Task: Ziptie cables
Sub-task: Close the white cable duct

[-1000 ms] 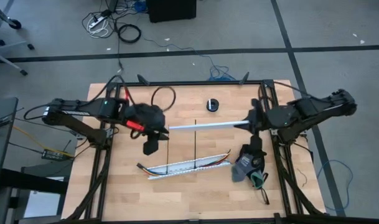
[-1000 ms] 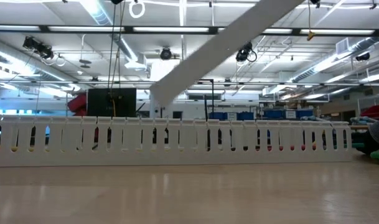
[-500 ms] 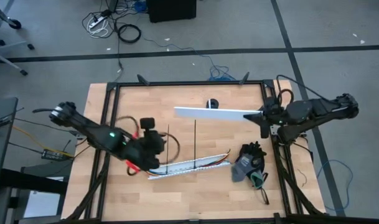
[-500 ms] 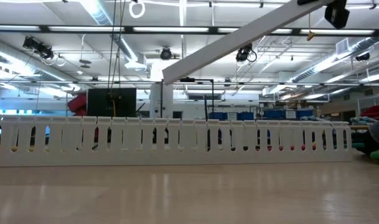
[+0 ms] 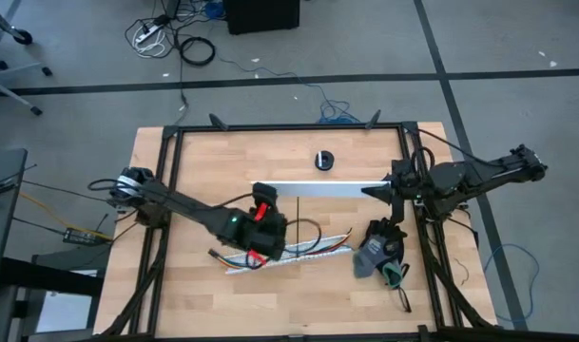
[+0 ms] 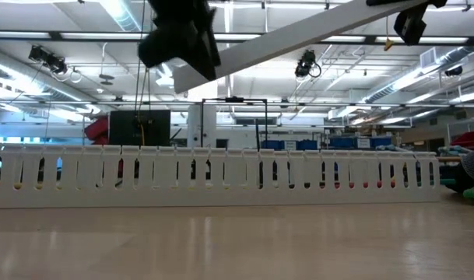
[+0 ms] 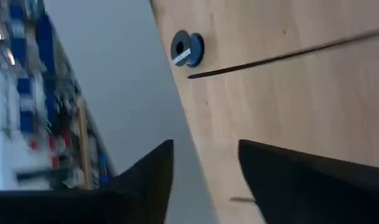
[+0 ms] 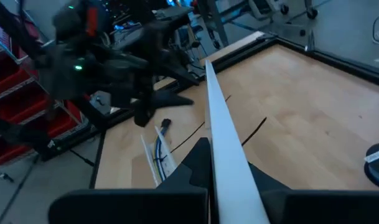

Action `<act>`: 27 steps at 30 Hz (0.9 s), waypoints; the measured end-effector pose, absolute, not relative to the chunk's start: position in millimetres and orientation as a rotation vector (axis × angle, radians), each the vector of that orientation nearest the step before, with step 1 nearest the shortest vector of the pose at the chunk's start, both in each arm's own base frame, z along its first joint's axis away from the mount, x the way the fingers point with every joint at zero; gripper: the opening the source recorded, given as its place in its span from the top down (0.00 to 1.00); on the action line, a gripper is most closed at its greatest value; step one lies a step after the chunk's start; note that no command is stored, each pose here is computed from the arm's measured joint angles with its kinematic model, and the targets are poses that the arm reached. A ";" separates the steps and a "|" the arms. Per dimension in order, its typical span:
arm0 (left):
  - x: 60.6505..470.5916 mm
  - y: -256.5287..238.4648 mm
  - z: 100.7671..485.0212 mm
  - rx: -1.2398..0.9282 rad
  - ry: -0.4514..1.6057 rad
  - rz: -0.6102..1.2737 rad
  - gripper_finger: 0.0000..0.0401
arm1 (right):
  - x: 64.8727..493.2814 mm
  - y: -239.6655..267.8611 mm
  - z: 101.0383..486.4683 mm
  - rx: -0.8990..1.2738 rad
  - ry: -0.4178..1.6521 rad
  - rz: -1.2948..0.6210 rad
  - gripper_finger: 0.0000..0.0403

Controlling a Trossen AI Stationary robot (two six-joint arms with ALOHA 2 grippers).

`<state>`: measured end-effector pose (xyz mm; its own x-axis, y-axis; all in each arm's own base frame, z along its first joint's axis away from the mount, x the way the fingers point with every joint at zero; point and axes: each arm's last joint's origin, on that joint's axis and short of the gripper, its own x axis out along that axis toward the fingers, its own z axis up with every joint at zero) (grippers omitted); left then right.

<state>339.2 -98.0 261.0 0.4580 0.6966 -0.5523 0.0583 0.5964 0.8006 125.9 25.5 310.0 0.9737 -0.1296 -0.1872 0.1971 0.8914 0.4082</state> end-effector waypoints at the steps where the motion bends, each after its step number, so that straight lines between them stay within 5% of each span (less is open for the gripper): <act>1: 342.3 -96.3 258.4 0.833 1.038 0.456 0.52 | 124.4 25.1 310.6 0.432 0.153 -0.168 1.00; 6: 366.7 -90.0 253.3 0.680 0.875 0.589 0.42 | 115.1 22.2 313.1 0.396 0.136 -0.160 1.00; 12: 381.8 -87.6 261.9 0.561 0.700 0.687 0.43 | 99.2 17.5 314.9 0.370 0.118 -0.151 1.00; 27: 399.8 -82.4 292.1 0.894 0.640 0.756 0.43 | 76.2 11.1 314.1 0.359 0.106 -0.132 1.00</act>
